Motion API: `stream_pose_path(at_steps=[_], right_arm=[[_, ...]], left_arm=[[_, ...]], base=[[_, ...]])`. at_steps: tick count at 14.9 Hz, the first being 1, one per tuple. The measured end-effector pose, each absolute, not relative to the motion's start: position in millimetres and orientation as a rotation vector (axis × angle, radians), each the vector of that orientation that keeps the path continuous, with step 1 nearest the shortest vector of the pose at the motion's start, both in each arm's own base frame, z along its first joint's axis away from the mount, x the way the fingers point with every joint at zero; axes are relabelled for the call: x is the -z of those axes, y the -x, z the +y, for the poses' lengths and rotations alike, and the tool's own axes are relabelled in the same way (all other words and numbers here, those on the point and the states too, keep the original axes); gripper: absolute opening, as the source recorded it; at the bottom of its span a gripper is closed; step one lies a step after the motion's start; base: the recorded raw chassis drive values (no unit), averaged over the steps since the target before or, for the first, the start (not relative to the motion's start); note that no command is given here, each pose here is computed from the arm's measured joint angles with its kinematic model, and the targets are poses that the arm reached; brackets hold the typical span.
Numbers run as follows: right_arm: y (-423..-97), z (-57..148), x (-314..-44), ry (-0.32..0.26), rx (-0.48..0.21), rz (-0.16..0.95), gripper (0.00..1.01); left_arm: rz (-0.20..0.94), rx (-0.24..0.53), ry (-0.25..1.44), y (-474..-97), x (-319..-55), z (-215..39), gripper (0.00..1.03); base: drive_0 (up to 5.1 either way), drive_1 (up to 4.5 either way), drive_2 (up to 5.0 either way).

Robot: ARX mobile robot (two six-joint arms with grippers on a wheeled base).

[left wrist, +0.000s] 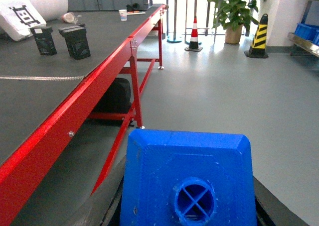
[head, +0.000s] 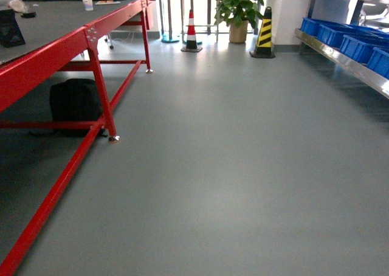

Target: Sort blue parts and orange caps into right shelf containers

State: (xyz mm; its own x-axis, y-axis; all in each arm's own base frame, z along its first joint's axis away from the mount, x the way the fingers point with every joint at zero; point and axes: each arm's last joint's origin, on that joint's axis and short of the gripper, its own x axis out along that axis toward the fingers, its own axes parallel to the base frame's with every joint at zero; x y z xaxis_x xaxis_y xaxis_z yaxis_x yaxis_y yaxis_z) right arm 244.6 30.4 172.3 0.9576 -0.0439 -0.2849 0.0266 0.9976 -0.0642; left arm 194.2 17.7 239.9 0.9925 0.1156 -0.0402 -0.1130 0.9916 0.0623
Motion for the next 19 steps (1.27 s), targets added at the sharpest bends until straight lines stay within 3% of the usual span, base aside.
stream_pose_path(at_steps=[6, 19], right_arm=[[-244.7, 30.3, -172.6, 0.060, 0.037, 0.288, 0.45], [-244.8, 30.2, -172.5, 0.060, 0.039, 0.286, 0.45]], left_arm=[[0.039, -0.115, -0.060, -194.2, -240.4, 17.8, 0.44], [0.041, -0.114, -0.060, -194.2, -240.0, 17.7, 0.44]], base=[[0.0, 0.00, 0.0], [0.0, 4.16, -4.2]])
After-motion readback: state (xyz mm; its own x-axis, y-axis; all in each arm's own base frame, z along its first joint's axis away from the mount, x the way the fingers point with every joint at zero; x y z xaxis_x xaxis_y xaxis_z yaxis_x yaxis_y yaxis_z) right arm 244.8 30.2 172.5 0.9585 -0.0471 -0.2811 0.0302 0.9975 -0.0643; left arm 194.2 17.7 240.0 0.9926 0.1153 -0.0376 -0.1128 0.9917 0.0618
